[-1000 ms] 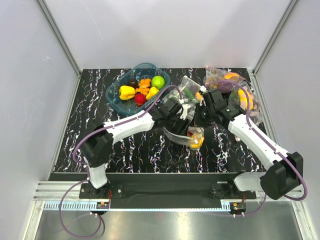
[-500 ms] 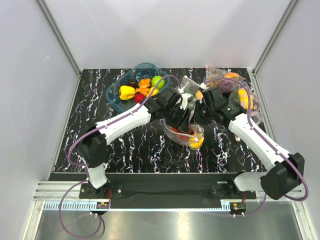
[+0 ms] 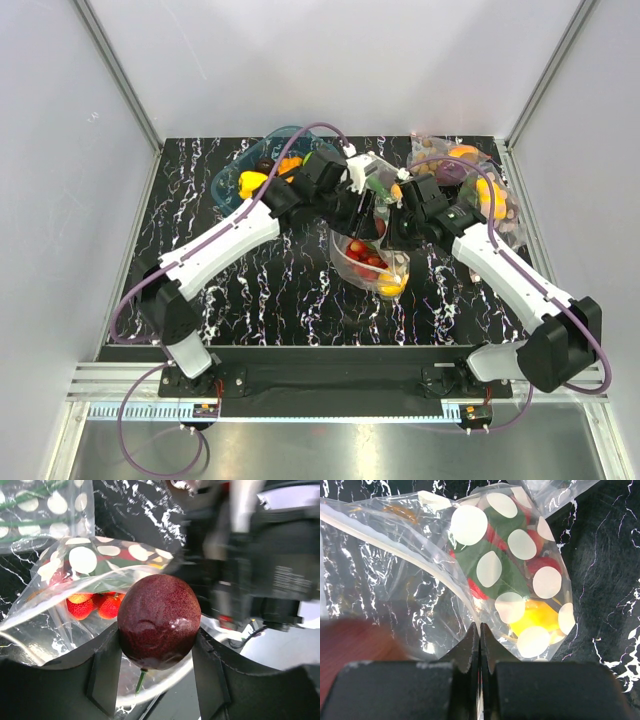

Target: Open the zip-top bag and remove the fake food

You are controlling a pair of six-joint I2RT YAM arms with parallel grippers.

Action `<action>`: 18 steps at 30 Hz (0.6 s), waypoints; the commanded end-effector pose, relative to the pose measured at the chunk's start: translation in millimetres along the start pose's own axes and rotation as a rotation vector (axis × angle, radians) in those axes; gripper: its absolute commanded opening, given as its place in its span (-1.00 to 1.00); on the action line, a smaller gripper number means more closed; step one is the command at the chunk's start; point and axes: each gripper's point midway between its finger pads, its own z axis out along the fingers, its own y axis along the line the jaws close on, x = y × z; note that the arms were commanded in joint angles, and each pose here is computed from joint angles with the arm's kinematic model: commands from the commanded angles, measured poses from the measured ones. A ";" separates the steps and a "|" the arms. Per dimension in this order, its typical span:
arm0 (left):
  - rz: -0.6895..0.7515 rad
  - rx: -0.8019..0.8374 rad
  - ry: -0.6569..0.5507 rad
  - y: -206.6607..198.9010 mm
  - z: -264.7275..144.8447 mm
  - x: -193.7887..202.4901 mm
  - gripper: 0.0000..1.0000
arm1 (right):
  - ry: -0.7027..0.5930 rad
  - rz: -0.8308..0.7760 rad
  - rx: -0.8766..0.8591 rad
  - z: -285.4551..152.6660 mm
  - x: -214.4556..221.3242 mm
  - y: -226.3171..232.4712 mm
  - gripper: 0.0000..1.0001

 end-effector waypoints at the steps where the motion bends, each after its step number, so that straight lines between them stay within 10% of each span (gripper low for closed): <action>1: 0.021 0.054 -0.121 -23.0 -32.1 -33.5 -0.48 | -0.014 -0.026 -0.019 -3.6 -6.9 8.3 -1.00; 18: -0.004 -0.076 -0.291 19.6 -138.1 -79.1 -0.41 | -0.053 -0.015 -0.008 -18.8 -15.8 9.3 -1.00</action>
